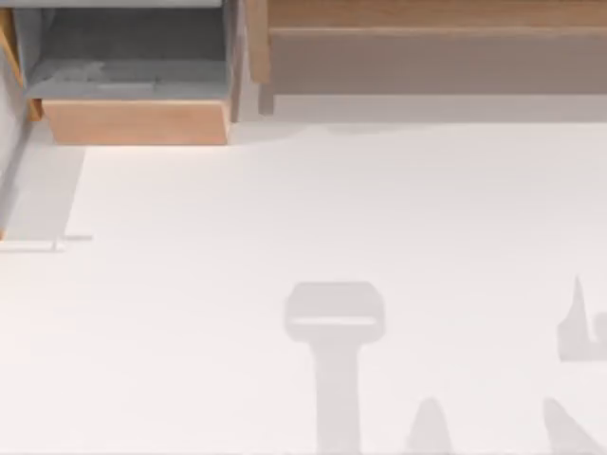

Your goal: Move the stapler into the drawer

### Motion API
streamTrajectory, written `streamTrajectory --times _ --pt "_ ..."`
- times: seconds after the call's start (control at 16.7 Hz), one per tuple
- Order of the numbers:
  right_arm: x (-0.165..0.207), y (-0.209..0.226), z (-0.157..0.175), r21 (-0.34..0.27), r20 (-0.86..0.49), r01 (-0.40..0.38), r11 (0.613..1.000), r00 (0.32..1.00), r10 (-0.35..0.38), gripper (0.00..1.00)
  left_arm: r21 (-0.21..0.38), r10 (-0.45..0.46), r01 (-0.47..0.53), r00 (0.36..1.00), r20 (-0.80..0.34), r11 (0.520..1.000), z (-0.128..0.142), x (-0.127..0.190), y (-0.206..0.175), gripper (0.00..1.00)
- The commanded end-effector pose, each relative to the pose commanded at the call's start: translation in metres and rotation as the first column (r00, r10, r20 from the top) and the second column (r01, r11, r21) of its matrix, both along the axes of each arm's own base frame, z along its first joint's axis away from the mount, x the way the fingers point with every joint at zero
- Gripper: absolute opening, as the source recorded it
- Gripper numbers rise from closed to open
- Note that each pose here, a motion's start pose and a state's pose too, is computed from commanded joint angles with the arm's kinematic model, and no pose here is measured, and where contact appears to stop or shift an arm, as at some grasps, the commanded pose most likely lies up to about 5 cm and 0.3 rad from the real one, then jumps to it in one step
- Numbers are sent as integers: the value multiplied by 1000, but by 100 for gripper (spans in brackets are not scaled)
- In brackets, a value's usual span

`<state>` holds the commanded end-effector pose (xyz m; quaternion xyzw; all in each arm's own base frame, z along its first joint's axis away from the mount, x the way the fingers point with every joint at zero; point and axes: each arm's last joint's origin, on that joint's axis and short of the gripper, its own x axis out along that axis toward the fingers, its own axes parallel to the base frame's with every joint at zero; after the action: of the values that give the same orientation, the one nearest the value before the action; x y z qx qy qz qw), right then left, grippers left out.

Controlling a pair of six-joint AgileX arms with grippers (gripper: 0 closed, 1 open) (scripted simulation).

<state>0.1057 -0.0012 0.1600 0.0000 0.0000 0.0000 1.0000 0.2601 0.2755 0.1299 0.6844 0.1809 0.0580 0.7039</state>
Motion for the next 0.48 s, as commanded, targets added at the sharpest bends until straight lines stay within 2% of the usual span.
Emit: streamTrajectory --times 0.24,0.48 --pt "0 0 0 0 0 0 1000 1000 0 100 52 -148 144 986 79 988 -25 -21 -47 100" --pt "0 0 0 0 0 0 1000 1000 0 100 60 -297 292 944 144 955 -34 -29 -87 100"
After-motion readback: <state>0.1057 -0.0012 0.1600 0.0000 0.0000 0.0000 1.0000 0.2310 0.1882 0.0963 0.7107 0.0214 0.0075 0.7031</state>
